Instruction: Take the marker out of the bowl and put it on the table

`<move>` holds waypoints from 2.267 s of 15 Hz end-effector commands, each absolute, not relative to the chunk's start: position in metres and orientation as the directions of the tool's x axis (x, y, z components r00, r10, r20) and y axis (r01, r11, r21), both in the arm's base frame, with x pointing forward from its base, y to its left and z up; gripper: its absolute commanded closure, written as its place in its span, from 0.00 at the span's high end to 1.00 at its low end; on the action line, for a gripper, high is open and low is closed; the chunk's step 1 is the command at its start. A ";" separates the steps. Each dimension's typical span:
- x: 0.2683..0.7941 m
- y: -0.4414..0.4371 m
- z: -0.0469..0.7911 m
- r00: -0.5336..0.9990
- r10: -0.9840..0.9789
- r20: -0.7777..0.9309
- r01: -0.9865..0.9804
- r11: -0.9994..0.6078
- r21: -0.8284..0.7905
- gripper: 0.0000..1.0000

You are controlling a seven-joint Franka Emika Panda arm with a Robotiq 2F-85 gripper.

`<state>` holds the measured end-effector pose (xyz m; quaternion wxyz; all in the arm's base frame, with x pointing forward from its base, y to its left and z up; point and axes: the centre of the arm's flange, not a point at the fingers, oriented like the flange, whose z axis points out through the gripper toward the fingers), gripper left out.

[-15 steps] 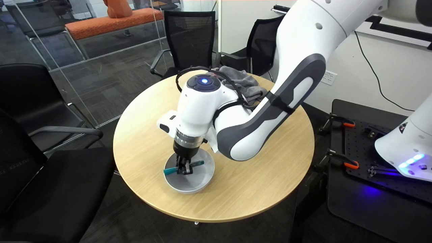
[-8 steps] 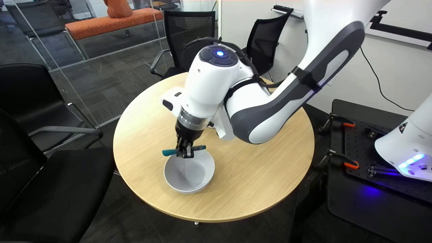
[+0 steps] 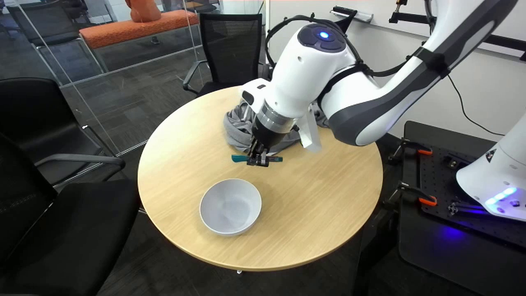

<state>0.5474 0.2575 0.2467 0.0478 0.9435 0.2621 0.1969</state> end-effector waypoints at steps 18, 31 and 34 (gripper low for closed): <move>0.501 0.166 0.132 0.877 0.374 0.302 0.376 -0.925 0.054 0.05; 0.516 0.166 0.104 0.892 0.355 0.281 0.365 -0.931 0.019 0.44; 0.519 0.168 0.103 0.893 0.354 0.280 0.364 -0.931 0.016 0.60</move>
